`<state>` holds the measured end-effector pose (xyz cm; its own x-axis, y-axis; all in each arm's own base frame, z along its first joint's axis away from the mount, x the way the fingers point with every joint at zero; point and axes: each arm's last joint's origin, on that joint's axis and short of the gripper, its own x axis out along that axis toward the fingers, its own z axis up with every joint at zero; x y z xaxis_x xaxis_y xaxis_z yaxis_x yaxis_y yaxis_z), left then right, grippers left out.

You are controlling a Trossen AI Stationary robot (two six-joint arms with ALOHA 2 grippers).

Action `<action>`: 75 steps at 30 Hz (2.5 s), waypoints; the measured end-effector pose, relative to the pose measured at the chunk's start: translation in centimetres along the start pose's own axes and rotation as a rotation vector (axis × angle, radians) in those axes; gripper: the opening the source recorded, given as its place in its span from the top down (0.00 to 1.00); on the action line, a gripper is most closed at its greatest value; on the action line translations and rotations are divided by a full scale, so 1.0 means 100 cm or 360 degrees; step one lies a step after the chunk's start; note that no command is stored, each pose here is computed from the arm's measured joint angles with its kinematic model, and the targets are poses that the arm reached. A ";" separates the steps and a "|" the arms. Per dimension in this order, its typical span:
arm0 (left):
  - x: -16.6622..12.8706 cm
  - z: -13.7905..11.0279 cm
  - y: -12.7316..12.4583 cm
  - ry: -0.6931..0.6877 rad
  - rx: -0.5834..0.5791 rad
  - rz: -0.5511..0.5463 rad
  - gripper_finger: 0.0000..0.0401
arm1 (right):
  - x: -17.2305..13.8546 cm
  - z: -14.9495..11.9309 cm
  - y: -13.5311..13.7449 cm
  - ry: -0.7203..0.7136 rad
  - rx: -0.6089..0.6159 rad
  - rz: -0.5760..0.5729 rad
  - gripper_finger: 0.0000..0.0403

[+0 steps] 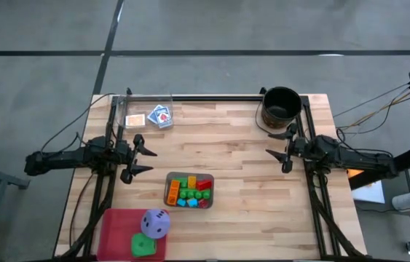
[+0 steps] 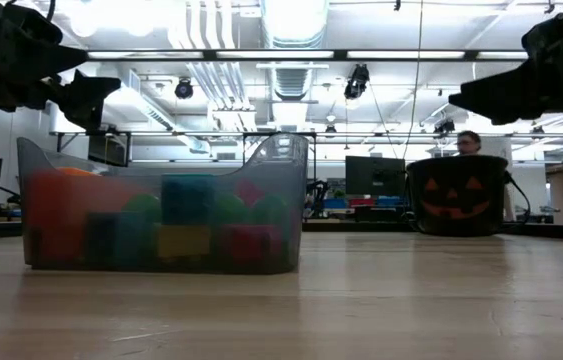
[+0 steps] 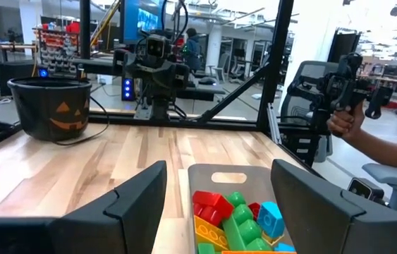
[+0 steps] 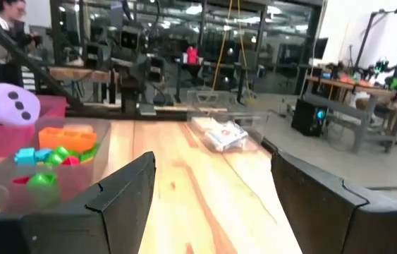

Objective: Pick & Place Toys
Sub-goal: Return to Home Position

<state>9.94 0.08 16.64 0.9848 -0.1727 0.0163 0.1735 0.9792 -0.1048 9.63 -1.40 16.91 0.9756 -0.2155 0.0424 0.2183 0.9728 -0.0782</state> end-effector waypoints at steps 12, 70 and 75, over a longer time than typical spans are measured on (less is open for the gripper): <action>0.000 -0.001 0.000 0.0009 0.0009 0.0001 0.35 | -0.001 0.001 0.000 0.0072 0.0018 -0.0005 0.30; 0.005 -0.008 0.002 0.0145 0.0045 0.0013 0.35 | 0.001 -0.001 0.000 0.0121 0.0018 -0.0004 0.30; 0.005 -0.008 0.002 0.0145 0.0045 0.0012 0.35 | 0.001 -0.001 0.000 0.0120 0.0018 -0.0004 0.30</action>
<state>10.49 0.13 15.85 0.9821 -0.1729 -0.0750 0.1673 0.9829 -0.0764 9.73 -1.43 16.77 0.9742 -0.2231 -0.0328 0.2206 0.9731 -0.0671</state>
